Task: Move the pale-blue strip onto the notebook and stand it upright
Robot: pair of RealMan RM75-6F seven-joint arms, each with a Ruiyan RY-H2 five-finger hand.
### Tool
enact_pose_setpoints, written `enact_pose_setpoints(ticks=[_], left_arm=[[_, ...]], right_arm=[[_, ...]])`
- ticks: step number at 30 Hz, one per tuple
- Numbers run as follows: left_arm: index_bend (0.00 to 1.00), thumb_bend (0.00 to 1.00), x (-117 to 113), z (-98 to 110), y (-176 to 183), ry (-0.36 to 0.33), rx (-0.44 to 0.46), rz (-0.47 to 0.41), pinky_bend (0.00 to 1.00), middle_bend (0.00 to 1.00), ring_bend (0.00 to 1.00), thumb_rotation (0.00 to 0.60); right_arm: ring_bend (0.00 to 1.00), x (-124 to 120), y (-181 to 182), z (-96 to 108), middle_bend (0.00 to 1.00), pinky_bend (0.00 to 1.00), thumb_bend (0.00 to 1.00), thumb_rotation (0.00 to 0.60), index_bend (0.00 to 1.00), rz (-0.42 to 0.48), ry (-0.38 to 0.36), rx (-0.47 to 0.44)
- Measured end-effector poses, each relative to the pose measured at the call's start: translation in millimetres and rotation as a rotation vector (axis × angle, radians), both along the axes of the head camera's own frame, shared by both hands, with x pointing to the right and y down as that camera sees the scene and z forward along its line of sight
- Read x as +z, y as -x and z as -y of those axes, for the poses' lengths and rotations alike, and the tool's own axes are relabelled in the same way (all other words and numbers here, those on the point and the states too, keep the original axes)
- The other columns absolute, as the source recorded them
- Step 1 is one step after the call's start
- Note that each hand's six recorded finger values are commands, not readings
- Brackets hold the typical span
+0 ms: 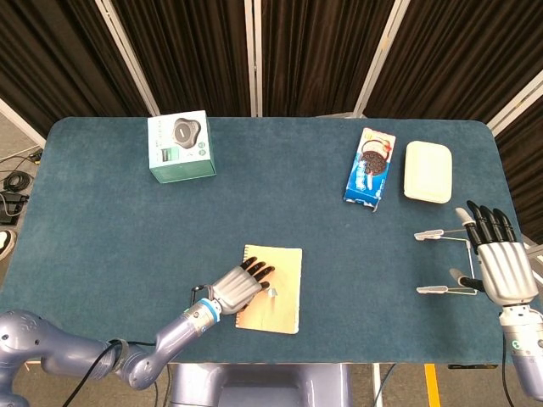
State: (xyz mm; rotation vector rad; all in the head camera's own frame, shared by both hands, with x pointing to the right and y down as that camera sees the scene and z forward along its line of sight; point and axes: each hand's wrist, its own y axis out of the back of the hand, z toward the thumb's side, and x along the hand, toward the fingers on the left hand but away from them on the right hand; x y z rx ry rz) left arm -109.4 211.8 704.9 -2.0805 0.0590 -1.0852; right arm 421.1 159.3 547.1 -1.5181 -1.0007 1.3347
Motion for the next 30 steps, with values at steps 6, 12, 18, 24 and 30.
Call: enact_pose_setpoints(ticks=[6,12,18,24,30], left_arm=[[0.29,0.9,0,1,0,-0.017,-0.002,-0.007,0.0,0.0,0.0,0.6],[0.29,0.9,-7,4,-4,-0.028,-0.014,-0.049,0.0,0.0,0.0,0.6],[0.29,0.9,-3,-4,-2,-0.01,0.009,-0.04,0.0,0.0,0.0,0.6],[0.29,0.9,0,-5,-1,-0.007,0.009,-0.02,0.0,0.0,0.0,0.6],[0.29,0.91,-6,1,-5,-0.009,-0.018,-0.058,0.0,0.0,0.0,0.6]], right_arm=[[0.0,0,0,0,0.0,0.0,0.0,0.6,0.09,0.0,0.0,-0.001],[0.0,0,-1,1,0.0,0.0,0.0,0.6,0.09,0.0,0.0,0.003],[0.0,1,-2,1,0.0,0.0,0.0,0.6,0.09,-0.003,0.001,0.005],[0.0,0,-2,1,0.0,0.0,0.0,0.6,0.09,0.0,0.0,0.007],[0.0,-1,-2,1,0.0,0.0,0.0,0.6,0.09,0.003,-0.004,0.007]])
